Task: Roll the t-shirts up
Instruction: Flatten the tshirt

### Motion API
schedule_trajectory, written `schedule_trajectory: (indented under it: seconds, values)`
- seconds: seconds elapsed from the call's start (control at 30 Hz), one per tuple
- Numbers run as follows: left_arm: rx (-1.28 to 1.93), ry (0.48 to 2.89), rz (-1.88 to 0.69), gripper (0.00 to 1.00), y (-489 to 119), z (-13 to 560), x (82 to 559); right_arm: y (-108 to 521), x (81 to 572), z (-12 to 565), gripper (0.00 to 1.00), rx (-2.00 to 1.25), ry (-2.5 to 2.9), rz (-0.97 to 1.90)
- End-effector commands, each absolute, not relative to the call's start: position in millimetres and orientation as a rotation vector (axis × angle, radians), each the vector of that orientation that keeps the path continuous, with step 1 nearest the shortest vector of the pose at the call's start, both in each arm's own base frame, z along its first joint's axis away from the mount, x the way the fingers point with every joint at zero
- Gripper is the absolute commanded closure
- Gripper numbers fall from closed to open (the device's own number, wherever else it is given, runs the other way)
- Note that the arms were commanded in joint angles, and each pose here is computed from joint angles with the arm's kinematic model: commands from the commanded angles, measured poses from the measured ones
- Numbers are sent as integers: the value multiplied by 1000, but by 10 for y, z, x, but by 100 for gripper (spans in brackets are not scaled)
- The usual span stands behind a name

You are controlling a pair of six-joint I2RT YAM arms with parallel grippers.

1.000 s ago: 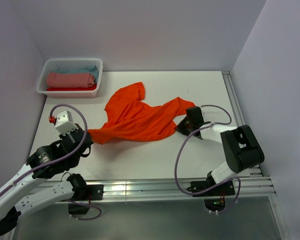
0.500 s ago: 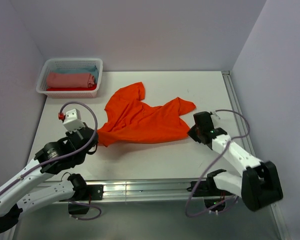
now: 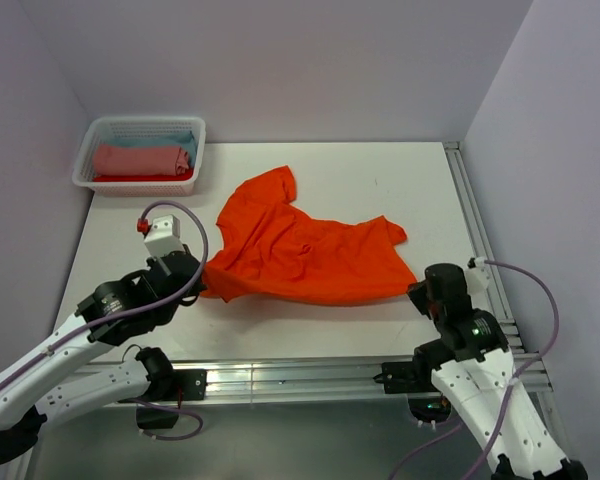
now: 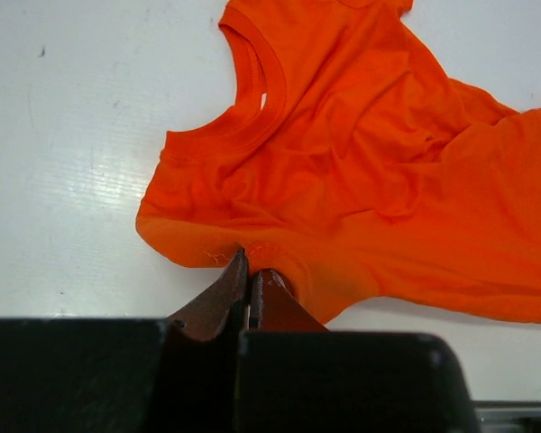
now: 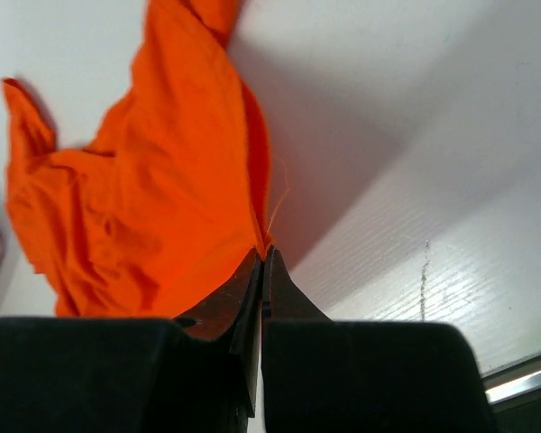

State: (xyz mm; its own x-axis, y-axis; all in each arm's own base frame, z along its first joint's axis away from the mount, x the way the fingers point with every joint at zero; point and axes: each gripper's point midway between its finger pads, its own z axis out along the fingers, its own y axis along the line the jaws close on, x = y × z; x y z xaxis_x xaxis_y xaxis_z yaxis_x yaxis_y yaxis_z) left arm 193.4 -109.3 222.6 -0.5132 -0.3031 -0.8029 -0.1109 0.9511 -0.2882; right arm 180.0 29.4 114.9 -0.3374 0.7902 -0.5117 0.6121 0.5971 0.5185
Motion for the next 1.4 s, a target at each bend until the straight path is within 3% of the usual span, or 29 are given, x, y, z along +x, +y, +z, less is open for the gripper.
schedule_trajectory:
  seconds: [0.0,0.2,0.4,0.5,0.63,0.73,0.9,1.03,1.1,1.23,1.37]
  values:
    - [-244,2096,-334,100,-1213,2367,1921,108,1621,1333,100,1161,1983,262]
    - [-246,2051,-397,100,-1317,2670,1983,243,1753,1502,100,1126,1939,387]
    - [-231,2056,-341,100,-1568,2903,2306,379,2213,1851,100,1064,1960,366]
    - [-170,2102,-440,100,-1837,2918,2699,485,2527,2187,100,1004,1948,387]
    - [-264,2090,-331,100,-1576,3018,3399,689,2935,2874,100,851,1890,487]
    - [-267,1976,-329,100,-1481,3736,3706,772,3156,3539,100,723,1817,561]
    - [-205,1749,-367,100,-1331,4772,3526,712,2991,4844,100,569,1575,628]
    - [-250,1421,-381,100,-793,5672,2820,523,2443,5600,100,478,1322,652]
    - [-266,1241,-438,100,-558,6080,2362,498,2222,5814,100,408,1224,664]
    - [-179,1111,-538,100,-534,6352,1905,344,1637,6033,100,378,1066,693]
    - [-152,1138,-559,100,-608,6405,1918,279,1464,6060,100,392,1046,697]
